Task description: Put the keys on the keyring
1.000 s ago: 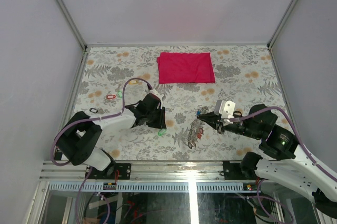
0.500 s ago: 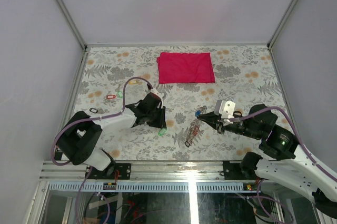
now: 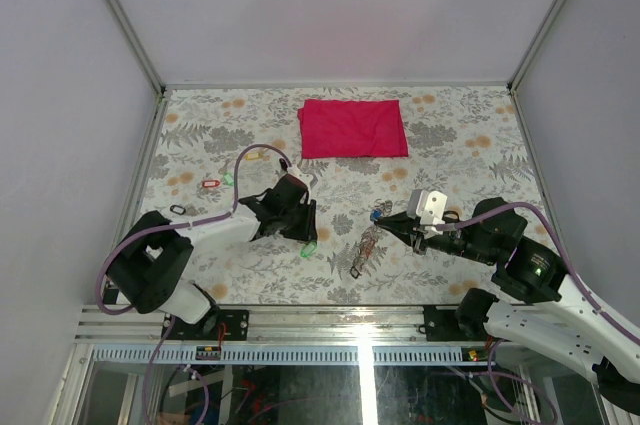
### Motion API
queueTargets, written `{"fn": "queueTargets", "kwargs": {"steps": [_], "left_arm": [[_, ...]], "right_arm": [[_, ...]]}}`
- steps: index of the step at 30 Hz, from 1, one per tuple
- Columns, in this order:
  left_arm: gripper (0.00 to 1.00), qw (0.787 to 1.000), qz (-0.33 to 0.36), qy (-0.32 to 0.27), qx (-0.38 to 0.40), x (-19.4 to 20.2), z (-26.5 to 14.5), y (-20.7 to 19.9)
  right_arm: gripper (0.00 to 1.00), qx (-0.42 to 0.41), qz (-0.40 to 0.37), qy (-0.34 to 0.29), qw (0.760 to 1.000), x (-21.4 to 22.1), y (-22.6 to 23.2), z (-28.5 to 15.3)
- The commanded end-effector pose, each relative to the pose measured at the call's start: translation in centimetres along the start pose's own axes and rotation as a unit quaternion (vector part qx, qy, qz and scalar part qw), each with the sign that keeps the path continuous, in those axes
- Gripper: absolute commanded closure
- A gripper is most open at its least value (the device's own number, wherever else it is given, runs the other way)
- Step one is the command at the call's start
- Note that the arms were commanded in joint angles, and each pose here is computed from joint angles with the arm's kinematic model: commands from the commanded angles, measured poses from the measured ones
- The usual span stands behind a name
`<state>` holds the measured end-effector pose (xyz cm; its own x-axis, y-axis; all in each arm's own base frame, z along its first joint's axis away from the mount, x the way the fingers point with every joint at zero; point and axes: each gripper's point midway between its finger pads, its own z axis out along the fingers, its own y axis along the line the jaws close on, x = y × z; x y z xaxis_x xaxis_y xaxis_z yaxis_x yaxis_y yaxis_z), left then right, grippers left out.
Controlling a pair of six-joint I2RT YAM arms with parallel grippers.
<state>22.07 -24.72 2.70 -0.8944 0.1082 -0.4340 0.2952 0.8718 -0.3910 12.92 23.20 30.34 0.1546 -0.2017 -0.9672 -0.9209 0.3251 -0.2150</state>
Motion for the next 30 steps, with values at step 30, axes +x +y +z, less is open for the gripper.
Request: {"fn": "queueTargets", "kwargs": {"steps": [30], "left_arm": [[0.81, 1.0, 0.019, 0.0, -0.005, -0.3, 0.6, -0.9]], "right_arm": [[1.0, 0.0, -0.01, -0.047, 0.999, -2.7, -0.1, -0.2]]}}
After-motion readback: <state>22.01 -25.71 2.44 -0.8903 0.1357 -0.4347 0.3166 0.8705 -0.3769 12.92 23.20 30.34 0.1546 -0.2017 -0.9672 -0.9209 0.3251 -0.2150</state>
